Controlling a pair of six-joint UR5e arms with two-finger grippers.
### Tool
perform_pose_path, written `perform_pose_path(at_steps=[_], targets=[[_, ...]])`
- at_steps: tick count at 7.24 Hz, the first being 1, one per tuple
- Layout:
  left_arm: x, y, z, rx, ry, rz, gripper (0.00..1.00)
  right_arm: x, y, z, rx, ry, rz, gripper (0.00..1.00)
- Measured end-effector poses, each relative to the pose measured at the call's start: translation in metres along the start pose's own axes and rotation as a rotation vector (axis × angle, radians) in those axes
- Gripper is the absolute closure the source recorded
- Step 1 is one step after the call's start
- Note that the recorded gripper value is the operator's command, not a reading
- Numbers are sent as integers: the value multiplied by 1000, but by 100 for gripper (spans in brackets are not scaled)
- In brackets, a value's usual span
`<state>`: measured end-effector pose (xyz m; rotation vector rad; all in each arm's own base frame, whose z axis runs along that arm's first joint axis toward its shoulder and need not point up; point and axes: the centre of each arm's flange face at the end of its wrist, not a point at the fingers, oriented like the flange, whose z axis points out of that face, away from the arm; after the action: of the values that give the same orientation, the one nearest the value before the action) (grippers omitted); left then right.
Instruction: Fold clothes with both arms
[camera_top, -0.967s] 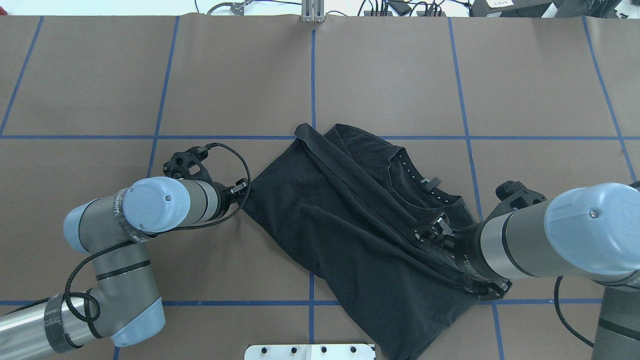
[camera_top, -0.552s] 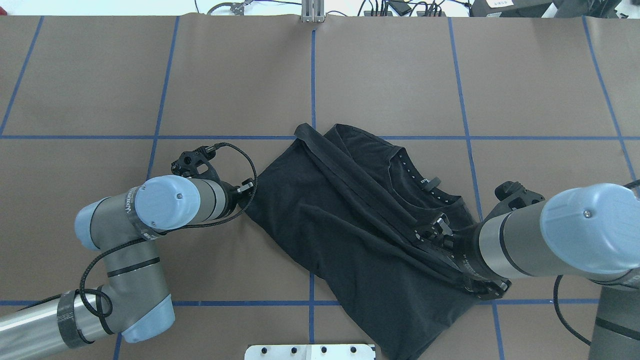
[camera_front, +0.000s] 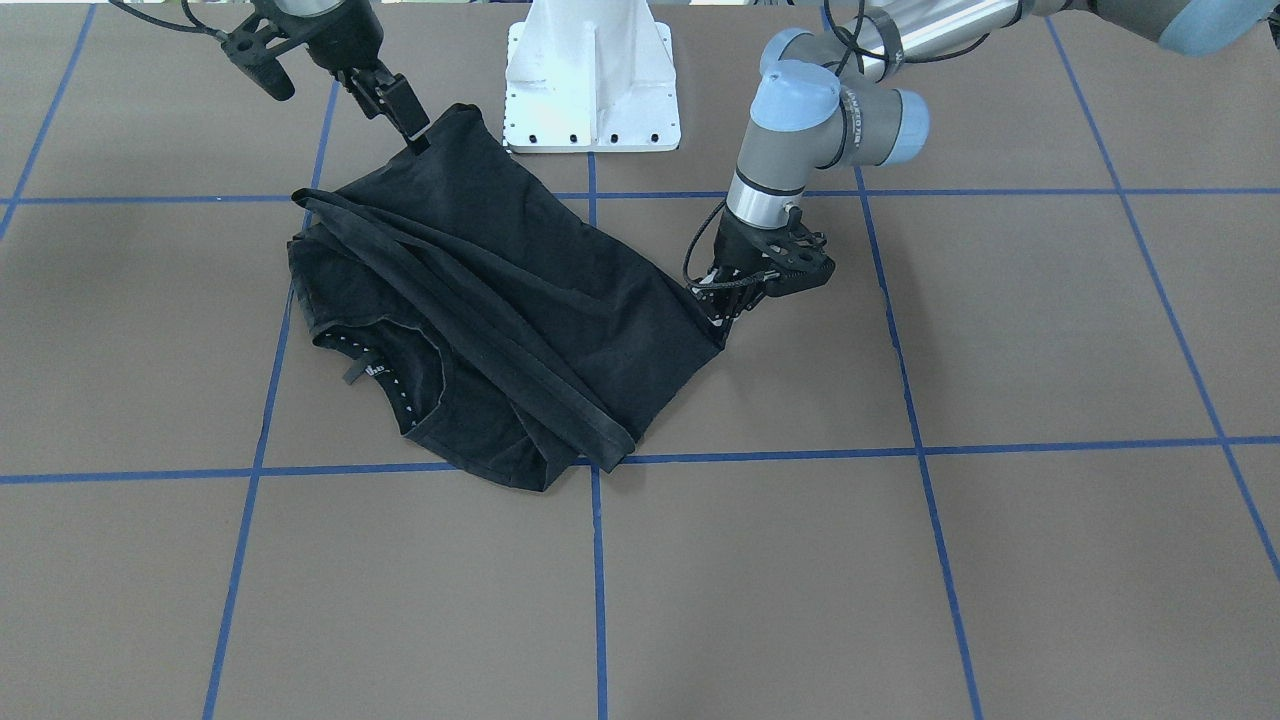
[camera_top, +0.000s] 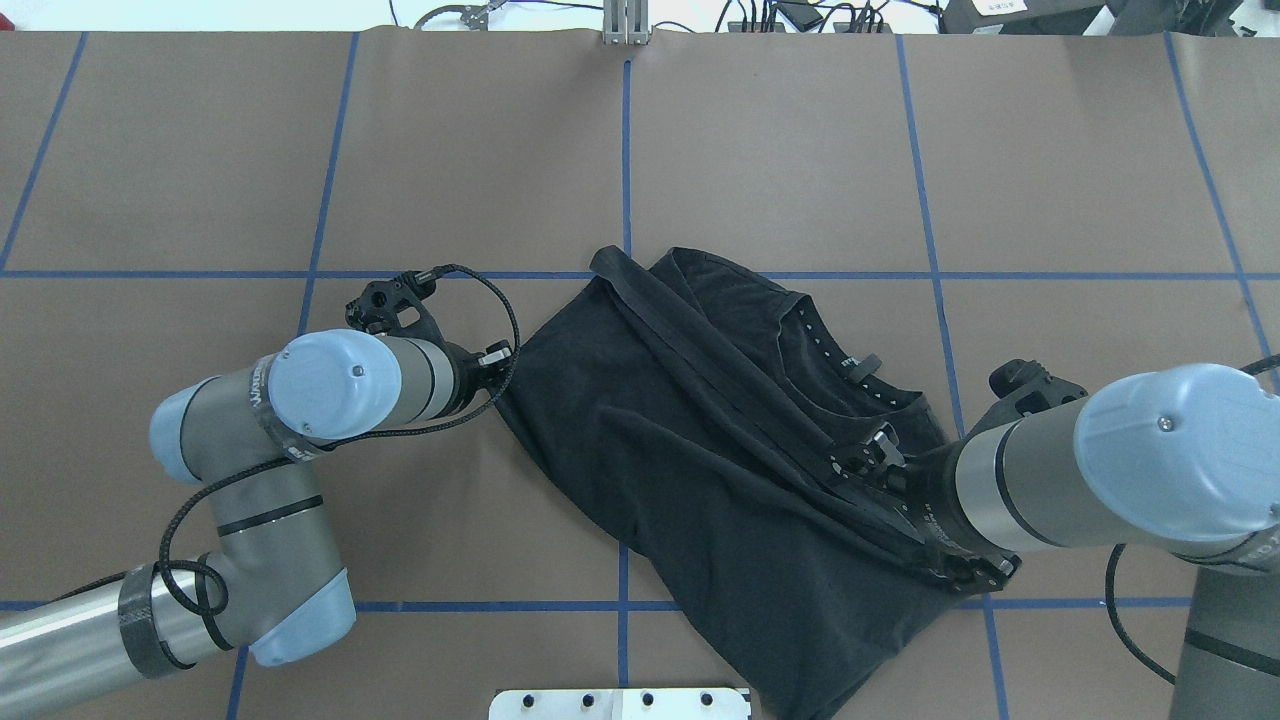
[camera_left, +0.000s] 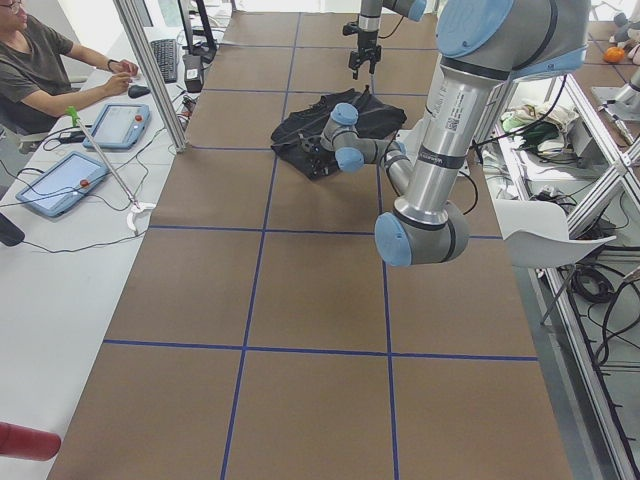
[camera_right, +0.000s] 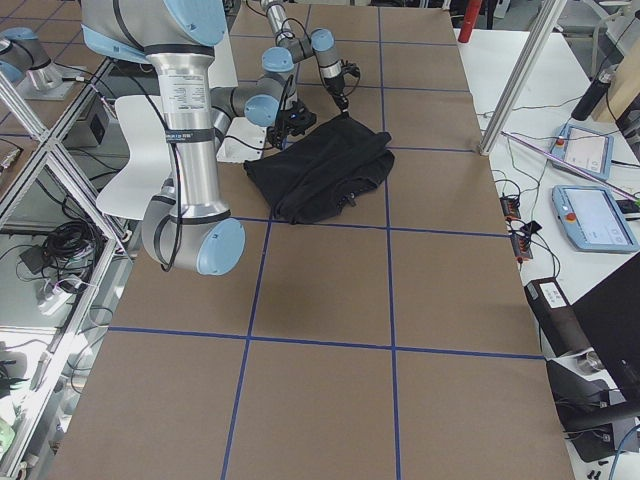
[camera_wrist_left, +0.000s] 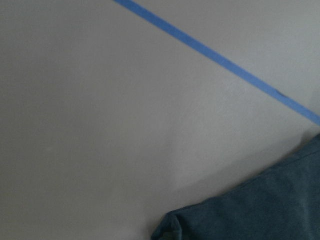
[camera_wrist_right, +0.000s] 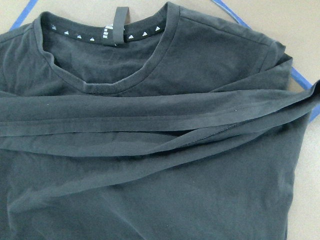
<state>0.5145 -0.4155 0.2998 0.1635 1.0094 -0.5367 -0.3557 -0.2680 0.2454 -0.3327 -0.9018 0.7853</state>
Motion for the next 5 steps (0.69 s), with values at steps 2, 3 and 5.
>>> perform_pose_path(at_steps=[2,3,5], targets=[[7,-72,-9,91,5,139,100,-5,-9,-2,20,-13,6,0],[28,-112,-1,140,6,180,100,-7,-14,-3,29,-18,2,0],[91,-191,40,221,26,192,100,-11,-23,-6,45,-29,8,0]])
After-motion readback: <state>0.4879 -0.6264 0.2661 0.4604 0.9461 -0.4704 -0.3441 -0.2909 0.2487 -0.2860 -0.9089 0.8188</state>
